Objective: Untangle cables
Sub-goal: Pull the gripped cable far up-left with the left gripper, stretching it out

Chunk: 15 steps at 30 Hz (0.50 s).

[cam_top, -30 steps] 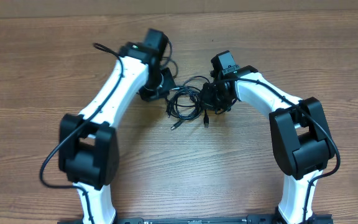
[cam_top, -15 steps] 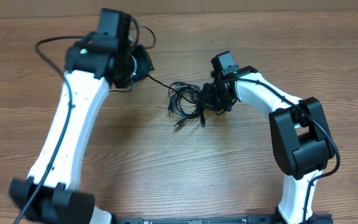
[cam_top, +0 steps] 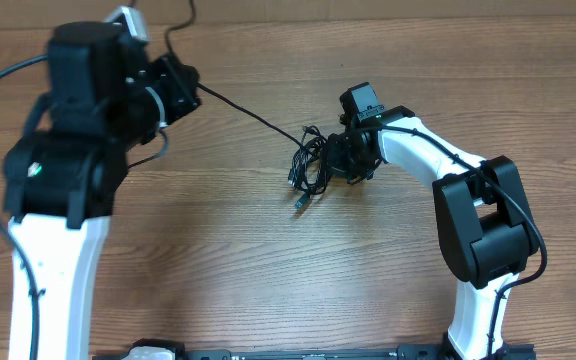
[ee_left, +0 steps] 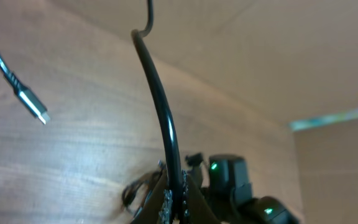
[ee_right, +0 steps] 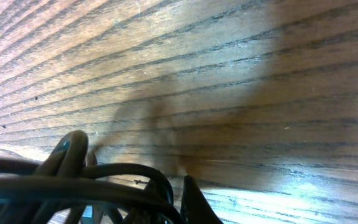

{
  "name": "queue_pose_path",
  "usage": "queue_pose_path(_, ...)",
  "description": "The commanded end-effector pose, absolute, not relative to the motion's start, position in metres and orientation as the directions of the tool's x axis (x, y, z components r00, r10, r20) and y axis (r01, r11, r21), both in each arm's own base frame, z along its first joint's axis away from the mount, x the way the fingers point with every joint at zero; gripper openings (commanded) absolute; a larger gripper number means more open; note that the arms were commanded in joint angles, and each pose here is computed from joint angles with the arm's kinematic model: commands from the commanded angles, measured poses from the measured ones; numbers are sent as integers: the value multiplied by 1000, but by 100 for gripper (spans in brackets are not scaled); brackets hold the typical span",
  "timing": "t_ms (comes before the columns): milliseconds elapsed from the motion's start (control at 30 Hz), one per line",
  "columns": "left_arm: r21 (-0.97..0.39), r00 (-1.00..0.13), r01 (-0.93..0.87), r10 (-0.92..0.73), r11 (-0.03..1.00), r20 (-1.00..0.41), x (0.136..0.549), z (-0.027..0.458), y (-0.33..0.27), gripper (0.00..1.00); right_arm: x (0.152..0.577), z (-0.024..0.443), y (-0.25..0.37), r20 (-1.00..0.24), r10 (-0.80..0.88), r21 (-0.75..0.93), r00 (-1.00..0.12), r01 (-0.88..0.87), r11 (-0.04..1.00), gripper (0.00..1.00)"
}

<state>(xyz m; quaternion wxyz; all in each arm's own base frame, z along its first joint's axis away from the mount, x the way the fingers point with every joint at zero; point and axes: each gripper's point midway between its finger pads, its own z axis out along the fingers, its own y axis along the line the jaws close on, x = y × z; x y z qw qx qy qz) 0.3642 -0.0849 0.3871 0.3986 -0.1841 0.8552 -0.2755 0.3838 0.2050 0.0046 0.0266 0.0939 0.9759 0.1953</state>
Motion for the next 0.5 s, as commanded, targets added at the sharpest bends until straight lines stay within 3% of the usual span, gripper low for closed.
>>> queue_pose_path(0,-633,-525,-43,-556,773,-644,349,427,-69,4,382,2,200,-20,202,363,-979,181,914,8)
queue_pose_path(467,-667,-363,-7,-624,745,-692,331,493,-23,4,381,2,200,-19,202,363,-979,181,914,8)
